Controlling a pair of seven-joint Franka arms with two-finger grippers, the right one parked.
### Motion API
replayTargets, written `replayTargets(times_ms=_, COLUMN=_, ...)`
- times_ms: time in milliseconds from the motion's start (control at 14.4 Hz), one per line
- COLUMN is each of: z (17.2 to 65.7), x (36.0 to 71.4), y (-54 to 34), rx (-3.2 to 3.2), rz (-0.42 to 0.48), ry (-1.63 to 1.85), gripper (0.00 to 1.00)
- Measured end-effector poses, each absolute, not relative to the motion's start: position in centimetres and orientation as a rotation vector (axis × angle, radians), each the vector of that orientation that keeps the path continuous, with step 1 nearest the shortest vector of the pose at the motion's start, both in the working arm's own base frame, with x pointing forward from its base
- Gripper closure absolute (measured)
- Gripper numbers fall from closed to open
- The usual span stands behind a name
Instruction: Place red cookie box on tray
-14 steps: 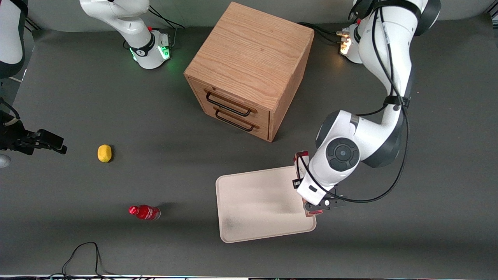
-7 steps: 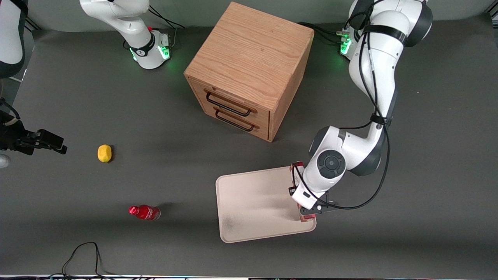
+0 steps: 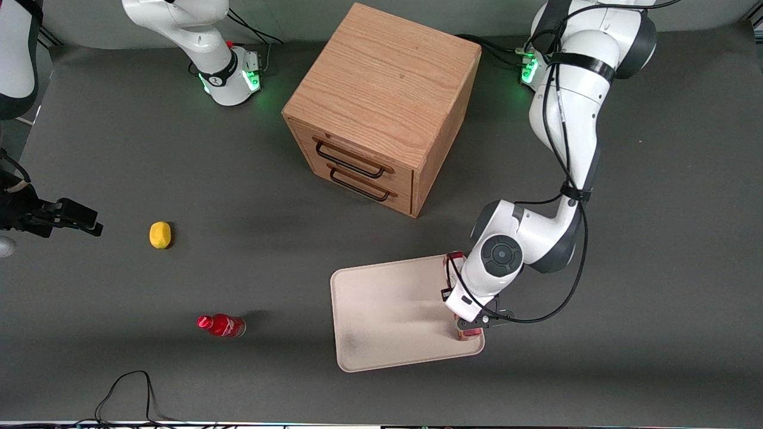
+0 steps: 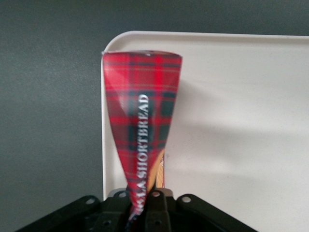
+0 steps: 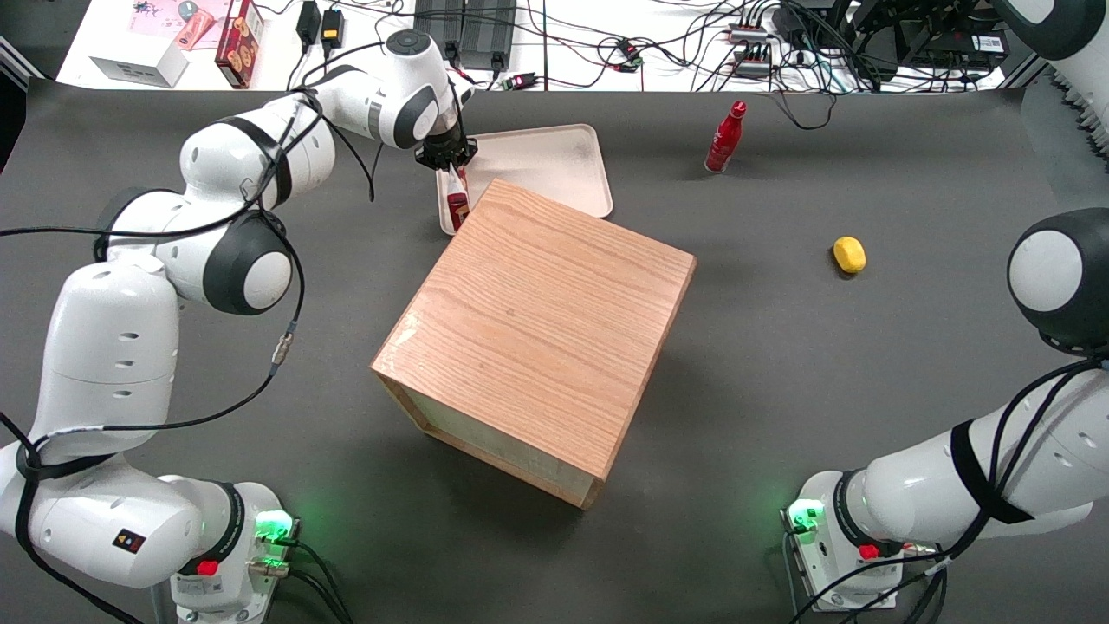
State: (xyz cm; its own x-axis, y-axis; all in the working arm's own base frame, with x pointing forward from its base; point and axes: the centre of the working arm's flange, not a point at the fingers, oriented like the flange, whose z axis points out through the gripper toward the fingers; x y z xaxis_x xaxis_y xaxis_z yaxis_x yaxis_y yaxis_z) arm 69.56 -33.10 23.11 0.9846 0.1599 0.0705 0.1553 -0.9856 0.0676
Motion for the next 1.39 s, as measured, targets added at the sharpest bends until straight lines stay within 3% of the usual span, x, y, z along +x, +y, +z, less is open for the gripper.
replayTargets(times_ms=554, z=23.8, x=69.8, y=-33.0, rx=3.066, rz=0.132, ry=0.244, gripper=0.04)
replayTargets(times_ms=624, z=24.4, x=69.8, y=-33.0, rx=3.065, rz=0.135, ry=0.246, gripper=0.0)
replayTargets(times_ms=832, z=28.8, x=69.7, y=-32.4, rx=3.092, rz=0.078, ry=0.257, gripper=0.0)
replayTargets(times_ms=1386, z=50.0, x=65.2, y=-26.8, rx=3.154, rz=-0.036, ry=0.307, gripper=0.0)
